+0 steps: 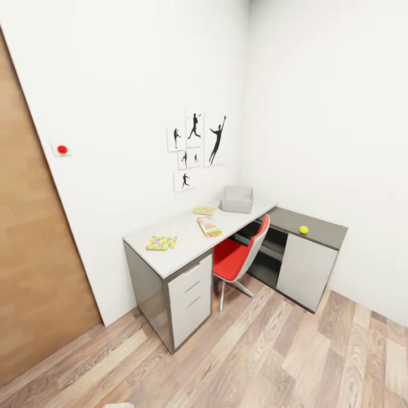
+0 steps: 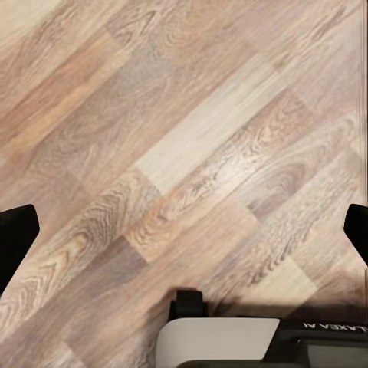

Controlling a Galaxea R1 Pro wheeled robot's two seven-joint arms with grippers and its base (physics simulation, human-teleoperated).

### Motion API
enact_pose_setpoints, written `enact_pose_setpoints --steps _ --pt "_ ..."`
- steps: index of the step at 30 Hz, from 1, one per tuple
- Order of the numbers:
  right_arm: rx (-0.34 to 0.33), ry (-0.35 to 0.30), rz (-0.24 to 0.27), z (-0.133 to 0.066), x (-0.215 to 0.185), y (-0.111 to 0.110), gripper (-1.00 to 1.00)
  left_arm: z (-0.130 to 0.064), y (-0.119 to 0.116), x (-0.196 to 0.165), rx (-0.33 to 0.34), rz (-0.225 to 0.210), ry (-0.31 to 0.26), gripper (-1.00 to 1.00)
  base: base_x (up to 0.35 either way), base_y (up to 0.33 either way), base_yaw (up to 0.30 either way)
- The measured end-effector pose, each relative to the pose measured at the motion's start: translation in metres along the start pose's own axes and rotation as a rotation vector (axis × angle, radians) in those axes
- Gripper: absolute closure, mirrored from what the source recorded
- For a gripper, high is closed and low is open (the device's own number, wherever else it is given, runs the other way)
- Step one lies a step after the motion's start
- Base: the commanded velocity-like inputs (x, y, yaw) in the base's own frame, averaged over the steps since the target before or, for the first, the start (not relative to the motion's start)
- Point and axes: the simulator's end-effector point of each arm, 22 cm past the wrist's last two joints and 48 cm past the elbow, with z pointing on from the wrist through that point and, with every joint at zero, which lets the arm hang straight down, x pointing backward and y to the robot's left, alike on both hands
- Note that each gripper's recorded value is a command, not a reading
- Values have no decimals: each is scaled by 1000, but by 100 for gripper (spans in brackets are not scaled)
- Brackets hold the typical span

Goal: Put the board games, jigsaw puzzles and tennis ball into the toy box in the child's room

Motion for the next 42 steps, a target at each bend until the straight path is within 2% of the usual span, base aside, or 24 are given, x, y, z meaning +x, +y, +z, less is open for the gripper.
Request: enact_pose_setpoints --steps 38,42 --pt "3 1 23 -35 5 -3 -100 -36 2 -2 -1 -1 1 -100 0 0 -289" --pt "3 -1 40 -39 1 -5 -100 -39 4 -1 -2 -4 5 -100 0 0 -289"
